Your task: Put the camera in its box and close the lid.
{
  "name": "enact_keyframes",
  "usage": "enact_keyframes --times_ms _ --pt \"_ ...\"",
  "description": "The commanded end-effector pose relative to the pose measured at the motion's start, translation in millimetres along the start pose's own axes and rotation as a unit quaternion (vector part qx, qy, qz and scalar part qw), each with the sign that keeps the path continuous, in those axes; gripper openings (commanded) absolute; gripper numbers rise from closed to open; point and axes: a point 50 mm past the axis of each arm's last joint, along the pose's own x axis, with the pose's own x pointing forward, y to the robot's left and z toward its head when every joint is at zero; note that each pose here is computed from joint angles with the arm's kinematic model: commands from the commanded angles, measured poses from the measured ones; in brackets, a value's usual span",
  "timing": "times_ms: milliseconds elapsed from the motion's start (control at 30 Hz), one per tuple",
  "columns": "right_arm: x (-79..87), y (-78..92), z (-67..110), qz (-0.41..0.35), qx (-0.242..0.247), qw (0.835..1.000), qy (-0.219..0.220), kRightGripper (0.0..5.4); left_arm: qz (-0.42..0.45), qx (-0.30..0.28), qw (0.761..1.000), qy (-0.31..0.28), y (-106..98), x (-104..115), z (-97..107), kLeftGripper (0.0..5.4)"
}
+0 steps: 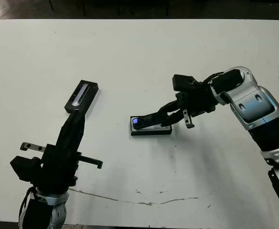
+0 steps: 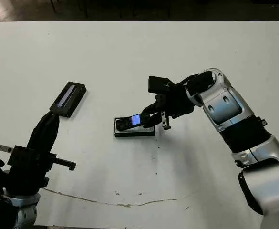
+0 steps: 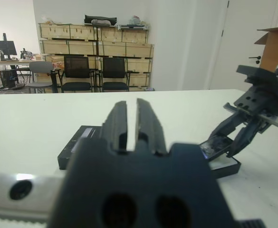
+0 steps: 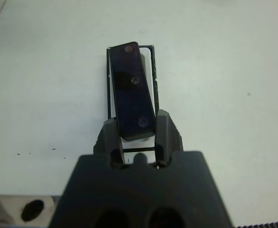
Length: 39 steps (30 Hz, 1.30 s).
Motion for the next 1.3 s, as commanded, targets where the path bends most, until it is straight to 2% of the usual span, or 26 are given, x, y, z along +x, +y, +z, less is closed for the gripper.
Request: enact_keyframes --times_ms 33,533,1000,1300 --pt "1.0 1.2 -9.6 -0.003 0.016 1.0 0.011 0.0 0.0 0.005 1.0 0.02 1.0 -3.9 -5.7 0.0" --pt "-2.6 1.2 -14.8 -0.01 0.01 1.0 0.014 0.0 -0.001 0.002 1.0 0.018 0.9 -3.9 -6.0 0.0" --pt "12.4 8.2 -8.8 0.012 -0.004 1.0 0.026 0.0 -0.001 -0.002 1.0 0.02 -0.5 -5.0 -4.4 0.0" --pt "21.5 12.3 -2.3 0.016 -0.014 1.0 0.014 0.0 0.0 -0.005 1.0 0.018 -1.0 -5.2 -5.7 0.0"
